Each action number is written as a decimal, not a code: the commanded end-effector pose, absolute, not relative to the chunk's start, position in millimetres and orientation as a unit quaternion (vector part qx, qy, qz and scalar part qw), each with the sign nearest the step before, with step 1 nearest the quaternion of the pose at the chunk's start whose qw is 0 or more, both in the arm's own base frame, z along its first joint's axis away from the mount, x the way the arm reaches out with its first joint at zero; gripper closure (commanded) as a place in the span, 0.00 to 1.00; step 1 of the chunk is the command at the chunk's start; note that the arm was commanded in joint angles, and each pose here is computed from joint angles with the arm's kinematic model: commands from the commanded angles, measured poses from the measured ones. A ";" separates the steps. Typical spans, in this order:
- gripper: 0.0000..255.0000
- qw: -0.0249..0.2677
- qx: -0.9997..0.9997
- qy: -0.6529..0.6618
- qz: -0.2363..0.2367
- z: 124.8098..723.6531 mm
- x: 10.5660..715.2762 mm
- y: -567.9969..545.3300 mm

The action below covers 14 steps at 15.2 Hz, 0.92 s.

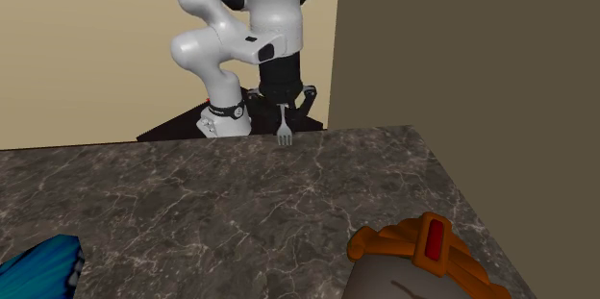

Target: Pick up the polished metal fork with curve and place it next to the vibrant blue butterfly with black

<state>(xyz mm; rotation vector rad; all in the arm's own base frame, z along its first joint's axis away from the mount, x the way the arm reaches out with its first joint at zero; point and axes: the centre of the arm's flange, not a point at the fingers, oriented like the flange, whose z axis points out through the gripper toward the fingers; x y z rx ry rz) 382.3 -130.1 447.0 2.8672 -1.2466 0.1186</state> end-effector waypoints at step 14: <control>1.00 0.006 0.917 -0.398 0.038 448.1 230.1 -259.8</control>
